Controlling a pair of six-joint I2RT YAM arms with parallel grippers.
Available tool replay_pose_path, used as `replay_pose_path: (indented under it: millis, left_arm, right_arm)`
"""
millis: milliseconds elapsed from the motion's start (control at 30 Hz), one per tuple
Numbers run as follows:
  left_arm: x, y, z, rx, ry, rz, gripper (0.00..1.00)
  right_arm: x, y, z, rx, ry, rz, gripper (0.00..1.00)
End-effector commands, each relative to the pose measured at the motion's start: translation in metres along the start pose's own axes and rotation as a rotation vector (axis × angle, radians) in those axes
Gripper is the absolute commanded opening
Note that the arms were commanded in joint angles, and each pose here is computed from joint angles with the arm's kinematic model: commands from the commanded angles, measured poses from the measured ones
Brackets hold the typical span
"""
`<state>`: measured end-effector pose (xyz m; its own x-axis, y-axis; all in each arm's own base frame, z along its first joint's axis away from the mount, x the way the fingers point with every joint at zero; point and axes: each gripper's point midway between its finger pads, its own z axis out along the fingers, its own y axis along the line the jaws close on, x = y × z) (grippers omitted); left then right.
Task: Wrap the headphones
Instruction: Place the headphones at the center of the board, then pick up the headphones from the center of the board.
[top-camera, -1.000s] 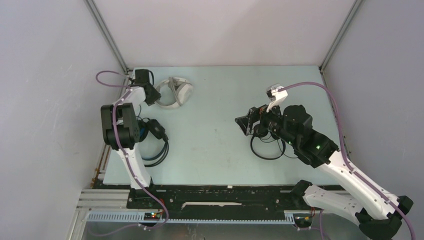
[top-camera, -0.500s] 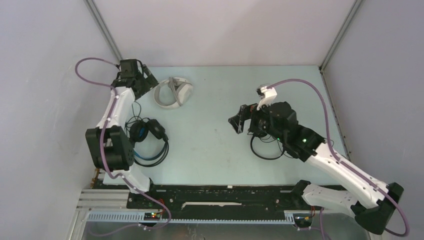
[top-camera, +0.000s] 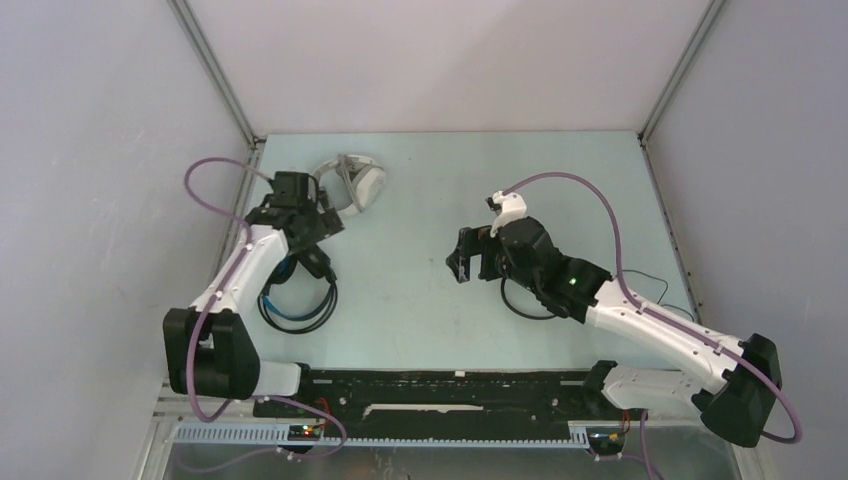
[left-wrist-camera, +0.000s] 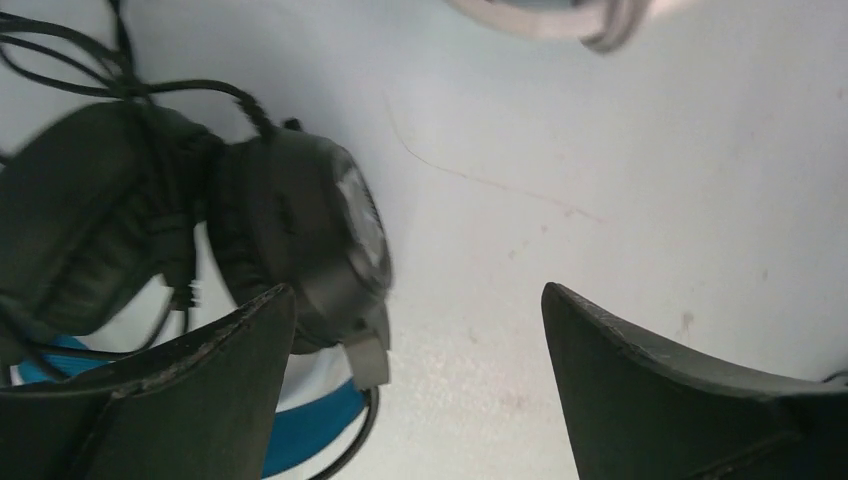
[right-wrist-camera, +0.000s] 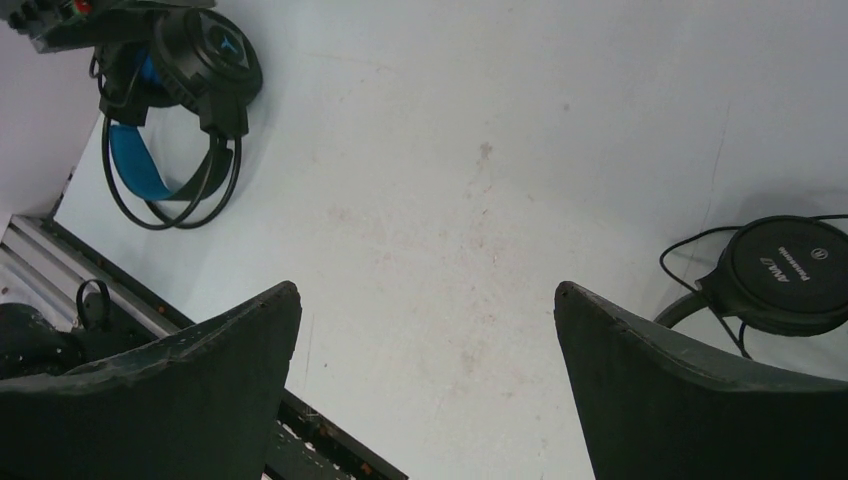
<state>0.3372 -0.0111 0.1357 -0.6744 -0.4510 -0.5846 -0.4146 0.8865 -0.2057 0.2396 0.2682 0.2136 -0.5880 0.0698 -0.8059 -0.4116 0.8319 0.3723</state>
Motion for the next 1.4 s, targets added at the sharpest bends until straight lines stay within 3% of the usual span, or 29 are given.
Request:
replay_pose_path:
  millis: [0,267,600,967,1067,1133,1233,1367]
  left_arm:
    - [0.012,0.0,0.008,-0.057,0.007,0.053,0.93]
    - [0.025,0.014,0.023,-0.134,0.014,-0.006,0.97]
    - [0.014,0.022,-0.002,-0.163,-0.067,-0.019,0.99]
    - [0.048,0.021,0.036,-0.143,0.027,-0.021,0.94]
    - [0.052,0.016,0.043,-0.123,0.047,-0.008,0.86]
    - [0.055,0.009,0.044,-0.085,0.07,0.013,0.68]
    - [0.06,-0.005,0.038,-0.032,0.106,0.085,0.51]
    - [0.064,-0.046,0.009,0.087,0.11,0.238,0.46]
  right_arm:
    - [-0.007,0.017,-0.007,-0.071,-0.048,0.019,1.0]
    - [-0.01,0.017,-0.038,-0.096,-0.083,-0.05,1.0]
    - [-0.009,0.011,-0.048,-0.11,-0.124,-0.065,1.0]
    - [-0.007,0.01,-0.051,-0.115,-0.115,-0.081,1.0]
    - [-0.007,0.009,-0.051,-0.111,-0.12,-0.082,1.0]
    - [-0.006,0.009,-0.05,-0.109,-0.119,-0.081,1.0]
    - [-0.004,0.008,-0.049,-0.108,-0.11,-0.081,1.0]
    - [-0.001,0.007,-0.048,-0.101,-0.099,-0.076,1.0]
